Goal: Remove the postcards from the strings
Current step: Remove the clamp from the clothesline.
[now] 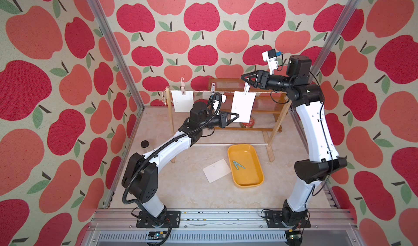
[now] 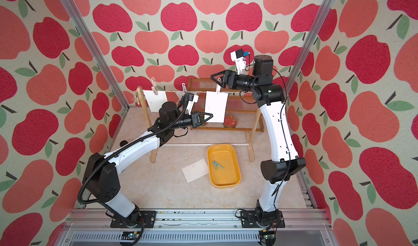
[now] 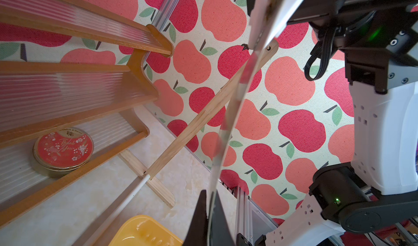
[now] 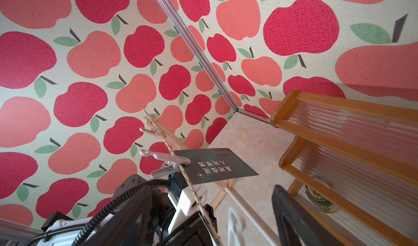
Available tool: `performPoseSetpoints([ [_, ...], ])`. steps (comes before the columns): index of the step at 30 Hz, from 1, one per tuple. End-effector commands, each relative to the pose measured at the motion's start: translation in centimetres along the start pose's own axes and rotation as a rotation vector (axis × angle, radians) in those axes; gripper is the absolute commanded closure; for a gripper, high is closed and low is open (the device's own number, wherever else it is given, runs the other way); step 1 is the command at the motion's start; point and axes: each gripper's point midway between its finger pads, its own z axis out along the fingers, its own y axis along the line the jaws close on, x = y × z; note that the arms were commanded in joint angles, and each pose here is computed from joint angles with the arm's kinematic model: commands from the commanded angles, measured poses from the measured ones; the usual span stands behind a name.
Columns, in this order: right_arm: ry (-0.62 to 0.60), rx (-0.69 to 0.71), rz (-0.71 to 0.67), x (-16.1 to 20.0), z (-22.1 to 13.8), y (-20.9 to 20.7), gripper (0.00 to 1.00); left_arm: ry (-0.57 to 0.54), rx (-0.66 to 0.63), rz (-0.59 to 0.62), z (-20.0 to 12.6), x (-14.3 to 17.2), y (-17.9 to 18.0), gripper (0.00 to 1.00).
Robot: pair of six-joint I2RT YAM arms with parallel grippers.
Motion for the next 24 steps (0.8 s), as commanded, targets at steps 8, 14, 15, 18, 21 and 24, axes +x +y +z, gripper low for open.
performPoseSetpoints([
  [8, 0.008, -0.142, -0.049, 1.0, 0.6, 1.8, 0.22, -0.034, 0.08, -0.016, 0.1, -1.7, -0.9, 1.0],
  [14, -0.037, -0.151, -0.068, 0.8, -0.5, 1.9, 0.22, -0.057, 0.097, -0.04, -0.3, -2.1, -0.8, 1.0],
  [15, -0.037, -0.153, -0.071, 0.8, -0.6, 2.0, 0.22, -0.056, 0.096, -0.041, -0.4, -2.0, -0.8, 1.0],
  [18, -0.032, -0.158, -0.078, 1.0, -0.7, 2.2, 0.2, -0.056, 0.097, -0.041, -0.4, -2.1, -0.7, 1.0],
  [21, -0.033, -0.152, -0.086, 1.0, -0.8, 2.2, 0.2, -0.055, 0.1, -0.041, -0.4, -2.1, -0.7, 1.0],
  [24, -0.029, -0.156, -0.092, 1.2, -0.8, 2.3, 0.22, -0.058, 0.103, -0.044, -0.4, -2.1, -0.7, 1.0],
])
